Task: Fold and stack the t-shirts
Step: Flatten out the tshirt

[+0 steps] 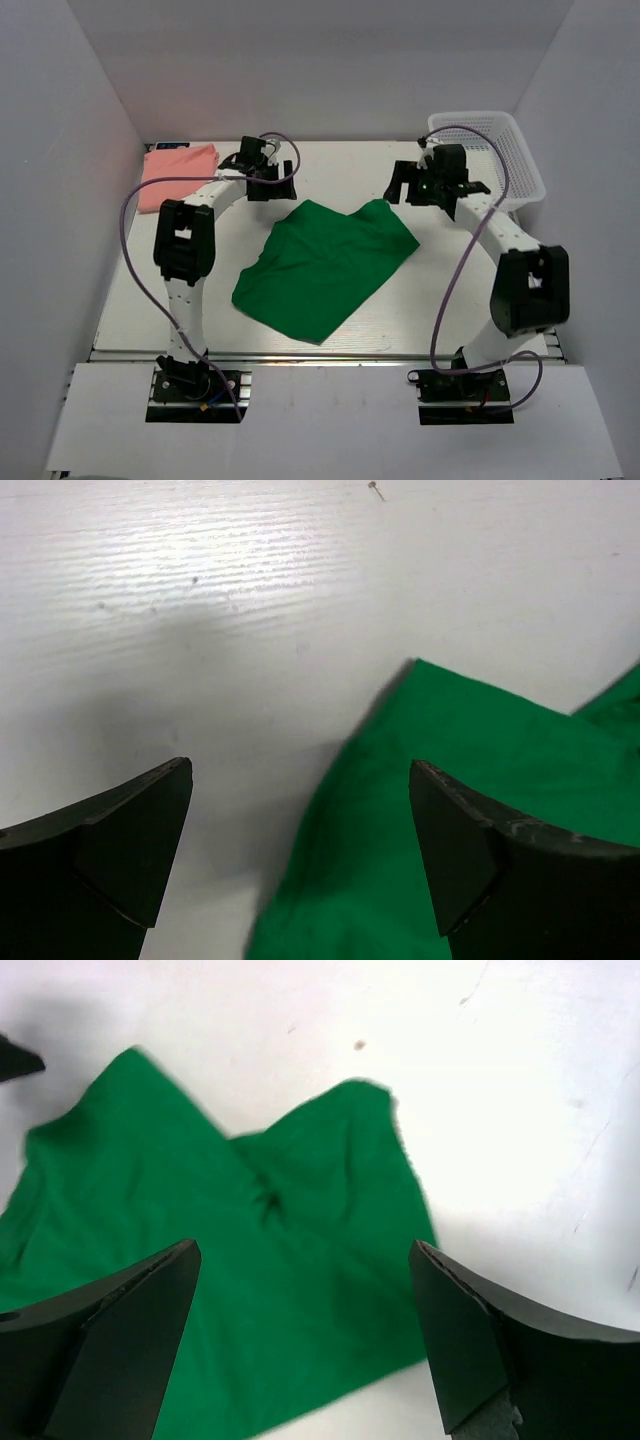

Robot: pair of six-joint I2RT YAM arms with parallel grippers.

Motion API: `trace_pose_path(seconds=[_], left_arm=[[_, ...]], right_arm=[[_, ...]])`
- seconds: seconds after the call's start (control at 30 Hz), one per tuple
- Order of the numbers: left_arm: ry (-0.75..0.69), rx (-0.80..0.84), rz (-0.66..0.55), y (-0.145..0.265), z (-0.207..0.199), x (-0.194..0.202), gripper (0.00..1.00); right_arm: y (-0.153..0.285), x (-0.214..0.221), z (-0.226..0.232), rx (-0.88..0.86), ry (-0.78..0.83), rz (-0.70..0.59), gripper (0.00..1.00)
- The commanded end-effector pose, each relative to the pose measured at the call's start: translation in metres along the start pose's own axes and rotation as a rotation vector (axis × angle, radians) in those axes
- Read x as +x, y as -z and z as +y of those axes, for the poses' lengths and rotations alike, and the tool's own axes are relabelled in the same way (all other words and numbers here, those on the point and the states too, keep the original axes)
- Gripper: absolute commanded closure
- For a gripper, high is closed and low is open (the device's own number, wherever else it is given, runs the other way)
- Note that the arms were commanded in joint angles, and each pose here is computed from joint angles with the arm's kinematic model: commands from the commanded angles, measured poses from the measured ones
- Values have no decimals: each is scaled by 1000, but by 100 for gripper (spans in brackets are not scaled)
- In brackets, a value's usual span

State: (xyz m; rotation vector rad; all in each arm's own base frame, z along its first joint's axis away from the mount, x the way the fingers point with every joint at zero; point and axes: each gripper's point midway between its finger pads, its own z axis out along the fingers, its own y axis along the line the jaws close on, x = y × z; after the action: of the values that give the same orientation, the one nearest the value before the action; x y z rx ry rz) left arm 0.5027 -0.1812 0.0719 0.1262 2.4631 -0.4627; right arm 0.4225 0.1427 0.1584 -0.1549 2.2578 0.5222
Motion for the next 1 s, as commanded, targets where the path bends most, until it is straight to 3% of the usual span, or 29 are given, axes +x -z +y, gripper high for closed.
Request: trace_pose_path(seconds=[0.0,0.07,0.33,0.47,0.67,0.7,0.77,0.8,0.83,0.97], left_arm=[[-45,43,17,-7,-21,-8,0],[-72,48,-11,-12,-27,-14,0],[-161,9,37,-45,-39,15,0],[-200,-56,53,-59,-42,23,6],[-227,-121,65,-68,-42,30,45],[-227,-118,53,-69,-43,28,57],[-227,-115,43,-70,-44,25,73],[-227,-98,38,-71,-48,24,94],[-227,-83,42,-71,-50,25,100],[-227,-70,34,-69,-50,31,100]], right_arm=[[-22,-5,-15,94,26,54,10],[-29,-23,-16,111,34,29,10],[-83,-18,-36,199,-36,72,13],[-104,-15,-39,196,-44,94,16],[-119,-8,-43,201,-52,107,19],[-122,-5,-44,204,-53,112,19],[-127,1,-46,207,-49,126,21],[-129,4,-46,205,-48,134,21],[-131,4,-45,202,-49,134,24],[-143,13,-45,186,-51,156,31]])
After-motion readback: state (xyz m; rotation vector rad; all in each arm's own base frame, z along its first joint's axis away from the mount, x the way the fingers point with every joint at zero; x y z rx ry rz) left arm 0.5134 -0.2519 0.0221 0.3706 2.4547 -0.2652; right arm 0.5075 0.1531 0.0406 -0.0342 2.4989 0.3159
